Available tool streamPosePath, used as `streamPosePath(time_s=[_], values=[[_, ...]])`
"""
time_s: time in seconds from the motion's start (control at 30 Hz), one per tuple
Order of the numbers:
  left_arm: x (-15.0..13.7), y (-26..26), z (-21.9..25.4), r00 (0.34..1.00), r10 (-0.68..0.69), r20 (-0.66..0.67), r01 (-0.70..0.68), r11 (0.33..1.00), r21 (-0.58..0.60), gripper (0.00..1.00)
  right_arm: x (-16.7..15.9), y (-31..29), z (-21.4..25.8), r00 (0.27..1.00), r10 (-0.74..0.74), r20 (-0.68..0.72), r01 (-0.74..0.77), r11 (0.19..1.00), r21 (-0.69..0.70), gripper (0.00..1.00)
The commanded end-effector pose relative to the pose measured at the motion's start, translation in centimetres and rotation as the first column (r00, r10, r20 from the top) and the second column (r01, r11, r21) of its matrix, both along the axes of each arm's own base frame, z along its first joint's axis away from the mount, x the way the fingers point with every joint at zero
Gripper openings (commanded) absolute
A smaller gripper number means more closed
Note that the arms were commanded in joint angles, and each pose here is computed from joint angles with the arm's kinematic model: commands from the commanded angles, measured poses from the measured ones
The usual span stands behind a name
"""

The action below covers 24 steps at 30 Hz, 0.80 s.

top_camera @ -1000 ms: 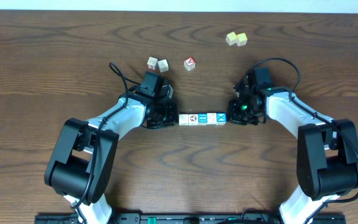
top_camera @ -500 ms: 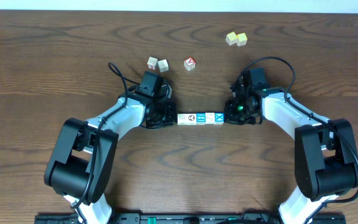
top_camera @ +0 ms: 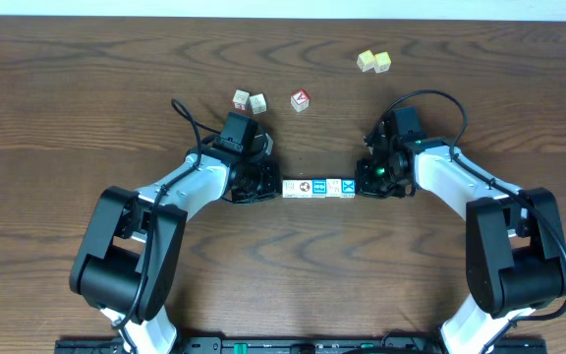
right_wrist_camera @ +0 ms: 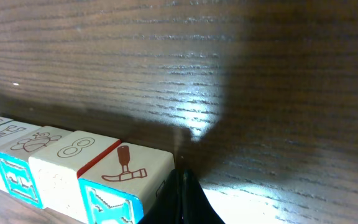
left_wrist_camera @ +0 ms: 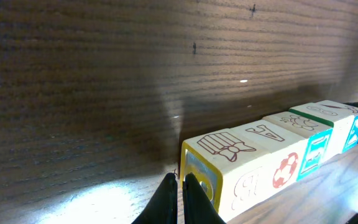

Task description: Lift 5 blocks

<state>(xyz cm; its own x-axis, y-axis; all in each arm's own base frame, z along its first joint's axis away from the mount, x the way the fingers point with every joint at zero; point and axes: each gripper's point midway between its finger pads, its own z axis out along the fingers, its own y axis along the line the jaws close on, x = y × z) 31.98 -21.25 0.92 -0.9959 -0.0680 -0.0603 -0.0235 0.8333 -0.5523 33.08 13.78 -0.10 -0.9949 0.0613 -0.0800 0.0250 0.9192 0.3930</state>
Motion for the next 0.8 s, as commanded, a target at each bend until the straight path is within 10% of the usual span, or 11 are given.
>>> streamPosePath(time_s=[0.0,0.77], values=[[-0.8,-1.0,0.1,0.999,-0.034,-0.026,0.033,0.998,-0.055,0.07,0.5,1.7,1.8,0.999,0.032,0.030,-0.034,0.998,0.056,0.01],[-0.9,-1.2,0.3,0.999,-0.038,-0.029,0.036,0.997,-0.066,0.07,0.8,2.0,3.5,0.999,0.035,0.003,-0.035,0.997,0.062,0.01]])
